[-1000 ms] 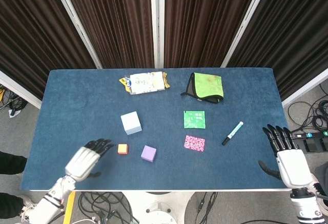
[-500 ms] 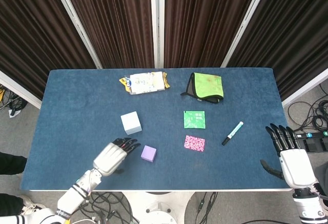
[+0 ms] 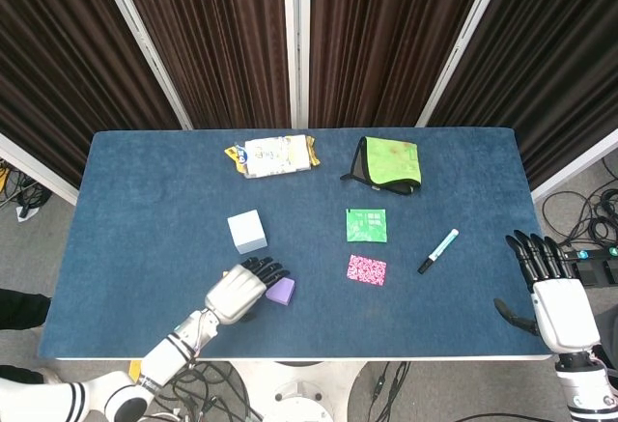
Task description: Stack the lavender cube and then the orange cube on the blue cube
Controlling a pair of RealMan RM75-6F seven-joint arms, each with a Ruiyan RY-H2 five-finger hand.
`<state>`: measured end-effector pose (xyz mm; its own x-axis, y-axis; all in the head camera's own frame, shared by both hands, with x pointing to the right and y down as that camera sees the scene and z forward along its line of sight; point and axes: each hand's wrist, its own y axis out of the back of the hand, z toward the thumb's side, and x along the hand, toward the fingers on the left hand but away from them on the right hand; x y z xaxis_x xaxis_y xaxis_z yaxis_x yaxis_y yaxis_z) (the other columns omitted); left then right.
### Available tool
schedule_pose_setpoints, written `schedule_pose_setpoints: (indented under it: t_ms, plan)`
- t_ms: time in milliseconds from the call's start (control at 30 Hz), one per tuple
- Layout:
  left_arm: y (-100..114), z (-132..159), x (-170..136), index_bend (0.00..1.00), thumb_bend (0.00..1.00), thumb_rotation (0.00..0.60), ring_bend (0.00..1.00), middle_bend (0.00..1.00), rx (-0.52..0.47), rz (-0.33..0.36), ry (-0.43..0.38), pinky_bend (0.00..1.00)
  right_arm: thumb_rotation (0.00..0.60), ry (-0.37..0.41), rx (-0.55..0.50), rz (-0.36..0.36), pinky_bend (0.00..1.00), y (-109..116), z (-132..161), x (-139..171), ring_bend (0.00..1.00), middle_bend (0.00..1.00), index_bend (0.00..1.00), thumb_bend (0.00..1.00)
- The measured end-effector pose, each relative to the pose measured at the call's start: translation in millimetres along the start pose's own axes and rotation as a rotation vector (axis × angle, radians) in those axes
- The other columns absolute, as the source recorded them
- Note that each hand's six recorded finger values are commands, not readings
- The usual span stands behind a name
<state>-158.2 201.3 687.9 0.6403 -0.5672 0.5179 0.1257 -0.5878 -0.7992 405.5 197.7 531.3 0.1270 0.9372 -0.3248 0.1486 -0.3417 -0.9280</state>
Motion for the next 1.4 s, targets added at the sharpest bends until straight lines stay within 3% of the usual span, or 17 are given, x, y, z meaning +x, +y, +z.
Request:
schedule_pose_setpoints:
  t_ms: [567,1400]
  plan:
    - [-14,7,27,0.25,0.21,0.600,0.17,0.34,0.086,-0.037,-0.040,0.26,0.600,-0.015,-0.015,-0.009,0.00,5,-5,-3,0.00,0.05,0.02,0.13]
    - [-12,9,38,0.34,0.29,0.600,0.24,0.51,0.065,0.005,-0.021,0.29,0.600,-0.021,-0.017,-0.007,0.00,4,-7,-3,0.00,0.05,0.02,0.13]
